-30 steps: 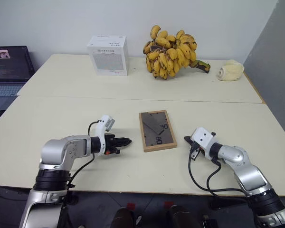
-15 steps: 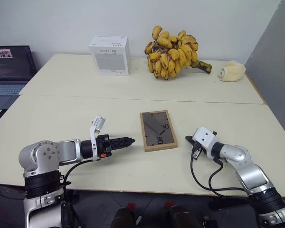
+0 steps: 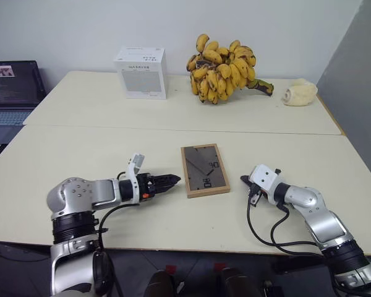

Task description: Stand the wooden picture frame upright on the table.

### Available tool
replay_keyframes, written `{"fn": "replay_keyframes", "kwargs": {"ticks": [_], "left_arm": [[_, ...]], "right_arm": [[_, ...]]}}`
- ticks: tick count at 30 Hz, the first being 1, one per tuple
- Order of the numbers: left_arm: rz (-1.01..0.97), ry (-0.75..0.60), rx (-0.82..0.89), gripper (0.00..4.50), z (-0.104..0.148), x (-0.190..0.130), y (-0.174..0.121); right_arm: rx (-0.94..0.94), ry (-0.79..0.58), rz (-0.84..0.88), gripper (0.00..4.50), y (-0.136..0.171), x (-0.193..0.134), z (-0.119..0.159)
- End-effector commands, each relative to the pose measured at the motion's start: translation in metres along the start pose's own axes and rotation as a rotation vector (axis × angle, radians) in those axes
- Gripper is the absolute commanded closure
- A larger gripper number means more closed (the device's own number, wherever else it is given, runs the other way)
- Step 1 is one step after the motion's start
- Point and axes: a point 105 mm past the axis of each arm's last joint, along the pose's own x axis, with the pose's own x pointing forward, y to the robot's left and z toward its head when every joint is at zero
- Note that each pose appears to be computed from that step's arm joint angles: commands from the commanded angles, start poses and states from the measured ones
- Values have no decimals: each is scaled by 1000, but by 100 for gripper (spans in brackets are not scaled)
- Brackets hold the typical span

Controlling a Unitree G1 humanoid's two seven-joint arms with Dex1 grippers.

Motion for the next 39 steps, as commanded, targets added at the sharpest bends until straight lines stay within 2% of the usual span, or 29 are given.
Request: {"fn": "replay_keyframes", "kwargs": {"ticks": [1, 7, 18, 32, 39], "left_arm": [[1, 3, -9, 160, -1, 12, 0], [4, 7, -35, 160, -2, 18, 5], [0, -12, -42, 160, 4, 19, 5], [6, -9, -32, 160, 6, 16, 6], [8, 8, -32, 160, 4, 16, 6]], "right_arm": [[-24, 30, 7, 450, 7, 9, -7], [-33, 25, 0, 450, 13, 22, -5], [-10, -40, 19, 450, 35, 36, 20], [108, -98, 49, 450, 59, 38, 42], [124, -106, 54, 450, 58, 43, 47]]}}
